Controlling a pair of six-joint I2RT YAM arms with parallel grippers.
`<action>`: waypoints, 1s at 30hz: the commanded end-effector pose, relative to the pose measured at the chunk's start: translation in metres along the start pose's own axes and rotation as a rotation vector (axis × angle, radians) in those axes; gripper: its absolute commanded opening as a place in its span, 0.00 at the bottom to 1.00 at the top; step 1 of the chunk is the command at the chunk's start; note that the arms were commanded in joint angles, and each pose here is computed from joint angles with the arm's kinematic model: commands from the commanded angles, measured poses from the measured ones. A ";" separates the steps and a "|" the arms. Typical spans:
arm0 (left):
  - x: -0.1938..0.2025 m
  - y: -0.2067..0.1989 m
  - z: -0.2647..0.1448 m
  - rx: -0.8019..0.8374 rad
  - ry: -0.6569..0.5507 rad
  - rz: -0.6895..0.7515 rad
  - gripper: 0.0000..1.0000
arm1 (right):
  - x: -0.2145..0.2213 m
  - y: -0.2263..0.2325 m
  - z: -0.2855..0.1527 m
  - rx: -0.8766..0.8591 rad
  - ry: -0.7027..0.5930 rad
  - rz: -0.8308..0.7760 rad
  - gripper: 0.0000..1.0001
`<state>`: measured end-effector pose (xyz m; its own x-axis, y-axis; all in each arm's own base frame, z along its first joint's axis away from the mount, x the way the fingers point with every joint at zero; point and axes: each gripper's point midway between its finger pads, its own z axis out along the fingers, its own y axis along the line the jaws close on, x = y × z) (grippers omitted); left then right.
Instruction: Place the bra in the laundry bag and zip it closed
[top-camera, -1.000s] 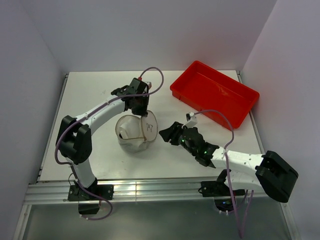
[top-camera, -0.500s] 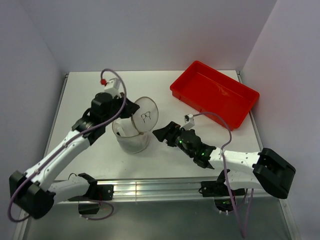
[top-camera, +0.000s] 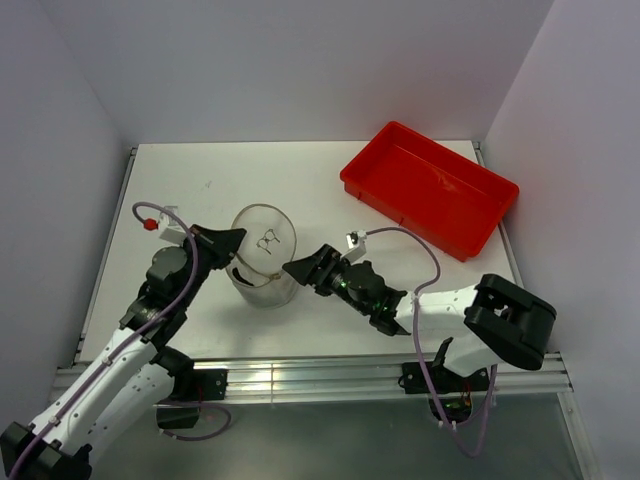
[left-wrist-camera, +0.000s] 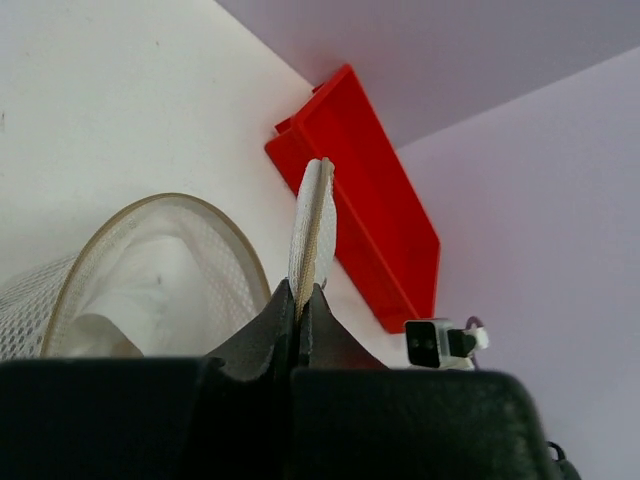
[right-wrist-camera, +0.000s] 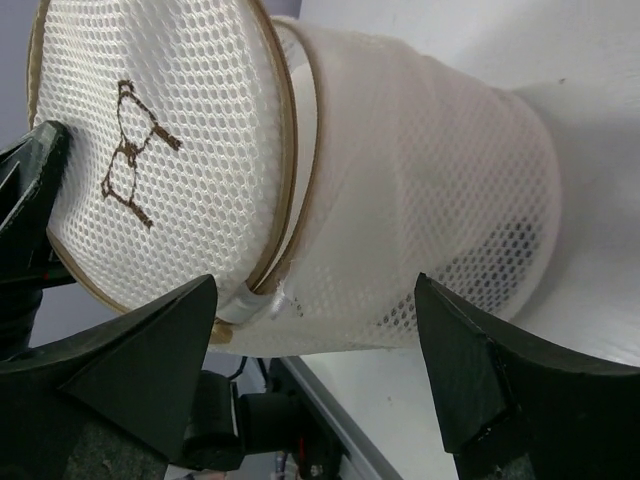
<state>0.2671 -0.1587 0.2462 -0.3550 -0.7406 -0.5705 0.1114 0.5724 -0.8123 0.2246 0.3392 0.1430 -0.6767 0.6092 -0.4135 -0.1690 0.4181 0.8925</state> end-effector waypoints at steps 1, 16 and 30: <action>-0.019 -0.005 -0.003 0.036 -0.091 -0.090 0.00 | -0.005 0.047 0.009 -0.145 -0.013 0.071 0.85; -0.003 0.033 -0.010 0.008 -0.036 -0.196 0.00 | 0.000 0.062 0.027 -0.187 0.017 0.057 0.48; 0.006 0.077 -0.007 -0.200 0.024 -0.023 0.77 | -0.002 0.061 0.028 -0.164 0.013 0.006 0.08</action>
<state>0.2650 -0.1210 0.1723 -0.3725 -0.8013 -0.4681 -0.1000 0.5361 -0.8382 0.2290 0.3778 0.1663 -0.7199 0.5786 -0.3834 -0.2274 0.3252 0.9179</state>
